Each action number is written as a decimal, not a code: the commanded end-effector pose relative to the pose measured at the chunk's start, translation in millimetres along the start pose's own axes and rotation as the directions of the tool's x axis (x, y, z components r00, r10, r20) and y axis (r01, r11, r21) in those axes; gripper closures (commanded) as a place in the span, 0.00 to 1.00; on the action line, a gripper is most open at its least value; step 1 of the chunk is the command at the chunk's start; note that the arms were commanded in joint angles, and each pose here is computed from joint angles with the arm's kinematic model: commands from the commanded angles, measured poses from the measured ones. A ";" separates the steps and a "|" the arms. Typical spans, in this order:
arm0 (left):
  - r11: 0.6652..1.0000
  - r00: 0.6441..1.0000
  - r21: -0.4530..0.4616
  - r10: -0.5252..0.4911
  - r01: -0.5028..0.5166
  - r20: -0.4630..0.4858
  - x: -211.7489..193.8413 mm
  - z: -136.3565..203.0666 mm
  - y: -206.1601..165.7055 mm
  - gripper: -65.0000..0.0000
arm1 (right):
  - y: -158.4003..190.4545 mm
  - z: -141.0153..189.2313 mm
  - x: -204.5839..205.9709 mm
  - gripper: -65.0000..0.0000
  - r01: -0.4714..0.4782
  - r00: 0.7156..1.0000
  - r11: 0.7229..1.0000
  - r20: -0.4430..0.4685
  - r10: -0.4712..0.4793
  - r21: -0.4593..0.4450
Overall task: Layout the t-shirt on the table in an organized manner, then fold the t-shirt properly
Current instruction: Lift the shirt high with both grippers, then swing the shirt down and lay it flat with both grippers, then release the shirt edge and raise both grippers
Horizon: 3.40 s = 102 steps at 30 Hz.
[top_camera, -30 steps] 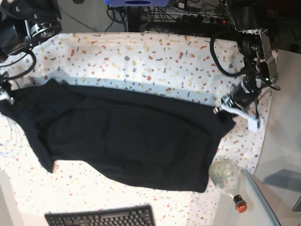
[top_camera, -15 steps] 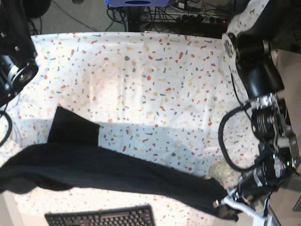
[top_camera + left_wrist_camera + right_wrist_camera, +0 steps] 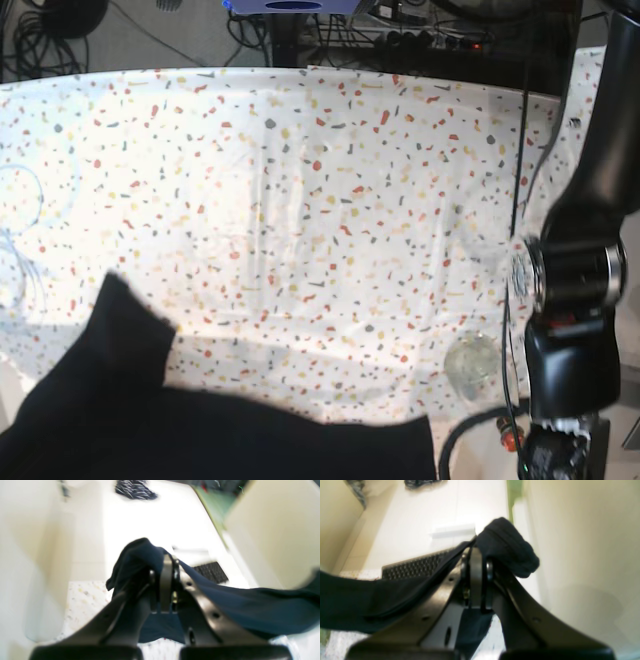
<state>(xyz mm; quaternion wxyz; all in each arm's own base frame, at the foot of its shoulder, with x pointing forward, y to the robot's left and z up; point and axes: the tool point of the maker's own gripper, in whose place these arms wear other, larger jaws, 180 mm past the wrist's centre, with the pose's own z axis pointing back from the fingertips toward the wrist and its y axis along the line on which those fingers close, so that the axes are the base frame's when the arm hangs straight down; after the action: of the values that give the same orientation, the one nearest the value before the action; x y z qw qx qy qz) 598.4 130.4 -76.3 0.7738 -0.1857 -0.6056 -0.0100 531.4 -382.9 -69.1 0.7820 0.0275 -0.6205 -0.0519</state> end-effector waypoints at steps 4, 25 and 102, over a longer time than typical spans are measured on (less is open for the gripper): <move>0.990 0.965 -0.126 0.094 -0.065 0.244 110.1 24.1 -28.6 1.00 | -14.0 43.4 120.5 1.00 -0.055 0.972 0.997 0.225 0.065 -0.048; 0.974 0.902 0.119 0.221 -0.190 -0.370 -338.3 137.5 64.0 1.00 | -32.7 130.7 -364.9 1.00 0.153 0.868 0.963 -0.437 -0.238 -0.221; 0.853 0.739 0.506 0.422 -0.127 -0.526 -474.0 346.8 135.5 1.00 | -48.1 277.1 -472.8 1.00 0.094 0.753 0.942 -0.595 -0.279 -0.322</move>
<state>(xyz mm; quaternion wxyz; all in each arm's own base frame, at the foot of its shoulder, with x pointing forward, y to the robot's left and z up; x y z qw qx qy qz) 187.1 247.8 -490.1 0.9365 -0.1082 -0.2780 0.1844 145.4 -349.2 -484.8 0.9385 0.0248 -0.2769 -0.2048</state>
